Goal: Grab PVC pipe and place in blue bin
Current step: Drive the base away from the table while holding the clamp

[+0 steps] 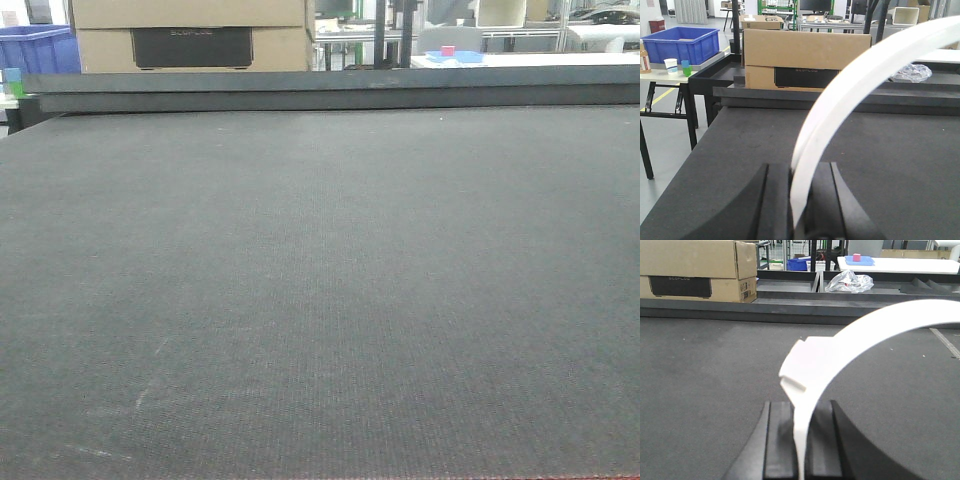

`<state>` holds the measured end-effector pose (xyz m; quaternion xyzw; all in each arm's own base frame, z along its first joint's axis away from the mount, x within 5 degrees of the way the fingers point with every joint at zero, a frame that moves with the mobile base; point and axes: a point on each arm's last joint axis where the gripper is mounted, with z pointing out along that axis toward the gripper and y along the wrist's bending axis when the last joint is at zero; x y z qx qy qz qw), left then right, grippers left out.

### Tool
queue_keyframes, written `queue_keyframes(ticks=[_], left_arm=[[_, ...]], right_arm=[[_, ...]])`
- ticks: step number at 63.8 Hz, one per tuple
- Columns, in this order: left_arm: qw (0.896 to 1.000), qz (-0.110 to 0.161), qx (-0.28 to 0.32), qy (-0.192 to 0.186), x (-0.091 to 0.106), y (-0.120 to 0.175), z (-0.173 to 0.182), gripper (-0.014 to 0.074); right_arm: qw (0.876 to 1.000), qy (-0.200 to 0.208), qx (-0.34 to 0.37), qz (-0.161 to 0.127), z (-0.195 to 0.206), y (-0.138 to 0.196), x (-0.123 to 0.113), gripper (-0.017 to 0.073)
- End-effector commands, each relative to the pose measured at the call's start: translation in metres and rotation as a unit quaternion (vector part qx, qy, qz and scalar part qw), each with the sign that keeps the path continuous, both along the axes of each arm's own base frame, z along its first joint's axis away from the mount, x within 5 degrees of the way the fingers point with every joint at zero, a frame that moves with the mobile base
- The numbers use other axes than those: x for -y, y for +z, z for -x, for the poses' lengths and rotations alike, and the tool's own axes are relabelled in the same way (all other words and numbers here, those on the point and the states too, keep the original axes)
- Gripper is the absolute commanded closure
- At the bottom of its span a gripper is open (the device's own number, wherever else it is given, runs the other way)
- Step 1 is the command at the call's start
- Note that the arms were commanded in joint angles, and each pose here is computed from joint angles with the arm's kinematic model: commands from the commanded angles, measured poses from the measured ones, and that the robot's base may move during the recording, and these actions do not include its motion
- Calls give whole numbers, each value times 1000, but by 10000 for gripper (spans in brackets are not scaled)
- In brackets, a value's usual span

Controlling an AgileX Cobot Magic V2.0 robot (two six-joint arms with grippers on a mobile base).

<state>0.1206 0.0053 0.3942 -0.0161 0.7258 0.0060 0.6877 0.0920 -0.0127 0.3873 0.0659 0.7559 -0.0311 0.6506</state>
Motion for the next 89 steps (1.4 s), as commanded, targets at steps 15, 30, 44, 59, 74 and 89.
queue_keyframes(ticks=[15,30,44,59,74,89], left_arm=[[1000,5,20,-1,1,4,1,704],[1000,5,20,-1,1,4,1,704],[1000,5,20,-1,1,4,1,704],[1000,5,20,-1,1,4,1,704],[1000,5,20,-1,1,4,1,704],[1000,5,20,-1,1,4,1,704]], right_arm=[[1000,-7,22,12,1,5,1,727],[1000,-7,22,12,1,5,1,727],[1000,-7,22,12,1,5,1,727],[1000,-7,22,12,1,5,1,727],[1000,-7,22,12,1,5,1,727],[1000,-7,22,12,1,5,1,727]])
